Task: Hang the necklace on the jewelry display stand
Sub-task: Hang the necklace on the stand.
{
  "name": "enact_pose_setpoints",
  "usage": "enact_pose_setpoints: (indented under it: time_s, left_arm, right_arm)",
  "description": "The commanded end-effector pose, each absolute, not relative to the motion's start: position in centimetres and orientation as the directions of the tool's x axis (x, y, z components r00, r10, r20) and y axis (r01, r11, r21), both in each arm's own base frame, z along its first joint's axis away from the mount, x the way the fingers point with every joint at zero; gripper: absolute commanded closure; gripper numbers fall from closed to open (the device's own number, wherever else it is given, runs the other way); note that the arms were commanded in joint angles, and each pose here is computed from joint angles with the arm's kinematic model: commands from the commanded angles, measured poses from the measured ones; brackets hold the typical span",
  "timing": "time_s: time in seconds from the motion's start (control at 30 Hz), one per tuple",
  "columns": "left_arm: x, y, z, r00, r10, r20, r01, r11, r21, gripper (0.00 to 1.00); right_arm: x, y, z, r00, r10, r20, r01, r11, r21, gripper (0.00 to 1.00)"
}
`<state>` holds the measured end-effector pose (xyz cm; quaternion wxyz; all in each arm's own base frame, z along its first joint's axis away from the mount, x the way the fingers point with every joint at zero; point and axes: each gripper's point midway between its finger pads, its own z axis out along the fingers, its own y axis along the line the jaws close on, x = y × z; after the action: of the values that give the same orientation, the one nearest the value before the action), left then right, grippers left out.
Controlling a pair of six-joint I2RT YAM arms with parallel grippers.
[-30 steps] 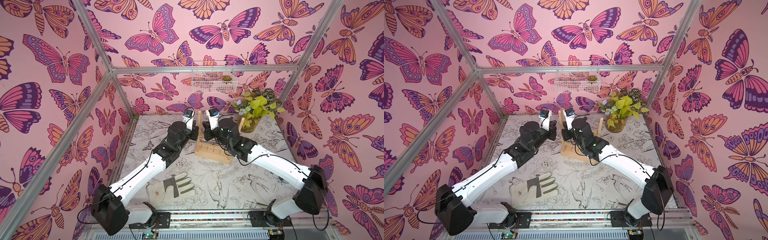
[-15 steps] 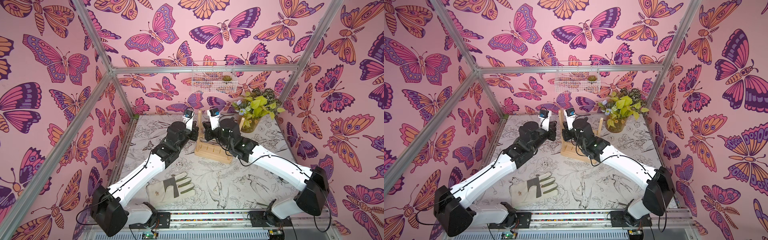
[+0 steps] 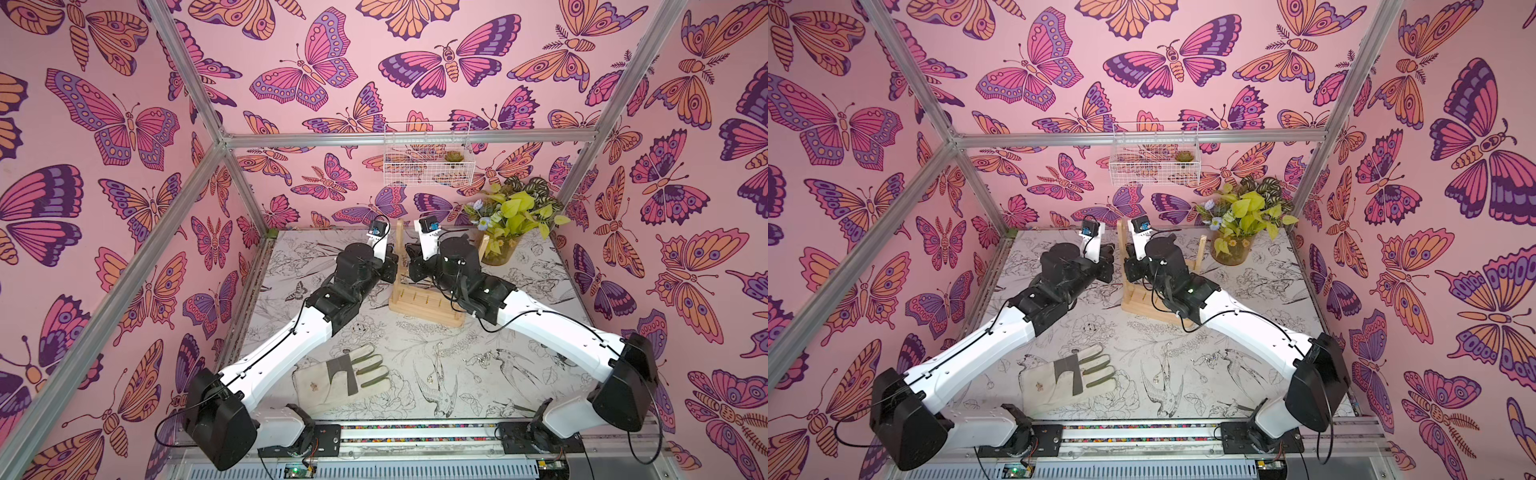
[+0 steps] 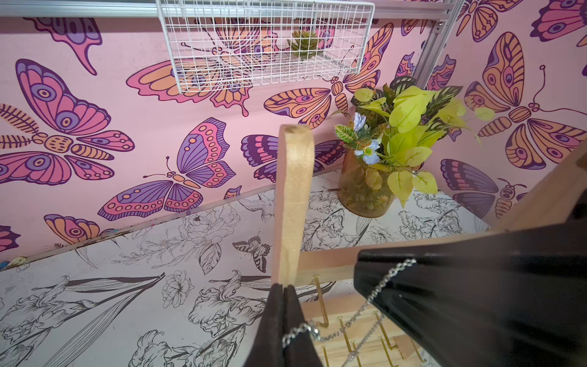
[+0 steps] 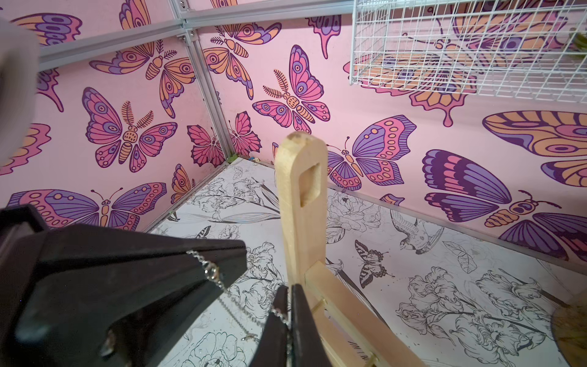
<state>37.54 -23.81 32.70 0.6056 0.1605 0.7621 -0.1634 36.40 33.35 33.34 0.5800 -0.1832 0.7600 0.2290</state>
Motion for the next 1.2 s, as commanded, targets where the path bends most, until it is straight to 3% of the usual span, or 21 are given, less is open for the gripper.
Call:
enact_pose_setpoints:
  time_s: [0.0, 0.43, 1.17]
  left_arm:
    - [36.7, -23.6, 33.5, -0.216, 0.028, -0.976, 0.458, 0.886, -0.076, 1.0]
    - [35.4, -23.2, 34.5, -0.217, 0.002, -0.976, 0.477, 0.873, -0.104, 1.0]
    - [38.3, -24.0, 30.3, -0.275, 0.048, -0.96, 0.435, 0.897, -0.08, 1.0]
  right_arm:
    - [36.2, 33.2, 32.6, -0.283, -0.02, -0.959, -0.543, 0.827, 0.143, 0.92]
    - [35.3, 33.1, 32.6, -0.311, -0.004, -0.95, -0.56, 0.809, 0.18, 0.92]
    - [37.5, 33.0, 30.1, -0.318, 0.003, -0.948, -0.498, 0.85, 0.169, 0.92]
